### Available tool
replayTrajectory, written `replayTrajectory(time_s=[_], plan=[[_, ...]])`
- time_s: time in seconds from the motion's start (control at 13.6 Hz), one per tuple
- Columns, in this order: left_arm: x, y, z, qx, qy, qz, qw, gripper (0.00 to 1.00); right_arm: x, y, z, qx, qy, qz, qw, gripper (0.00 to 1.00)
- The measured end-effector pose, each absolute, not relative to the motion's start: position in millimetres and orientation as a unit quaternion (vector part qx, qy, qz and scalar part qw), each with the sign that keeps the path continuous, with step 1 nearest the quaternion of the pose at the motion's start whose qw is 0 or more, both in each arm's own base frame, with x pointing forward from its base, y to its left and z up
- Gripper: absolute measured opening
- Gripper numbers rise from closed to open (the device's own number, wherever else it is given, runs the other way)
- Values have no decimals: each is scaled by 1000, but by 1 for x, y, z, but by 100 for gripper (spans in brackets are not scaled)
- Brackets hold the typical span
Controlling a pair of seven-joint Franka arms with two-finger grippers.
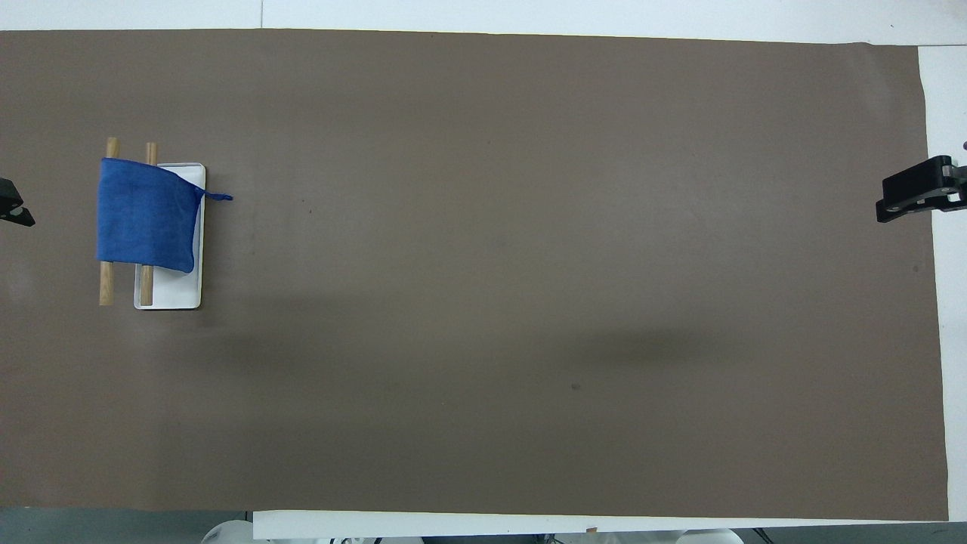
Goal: Right arm passes towel to left arm to hang
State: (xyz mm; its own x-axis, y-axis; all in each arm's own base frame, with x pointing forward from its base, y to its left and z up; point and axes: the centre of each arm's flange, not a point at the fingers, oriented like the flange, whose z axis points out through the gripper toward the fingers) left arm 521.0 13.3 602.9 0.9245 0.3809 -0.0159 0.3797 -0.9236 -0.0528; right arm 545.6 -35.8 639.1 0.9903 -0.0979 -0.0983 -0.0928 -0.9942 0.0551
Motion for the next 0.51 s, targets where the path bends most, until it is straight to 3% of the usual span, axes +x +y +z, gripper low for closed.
replayTrajectory(time_s=[0.22, 0.51], plan=[[519, -28, 631, -994, -106, 33, 17, 100, 546, -36, 639, 997, -48, -50, 25, 100], [522, -43, 625, -999, -2, 52, 16, 100, 546, -36, 639, 997, -48, -50, 25, 100]])
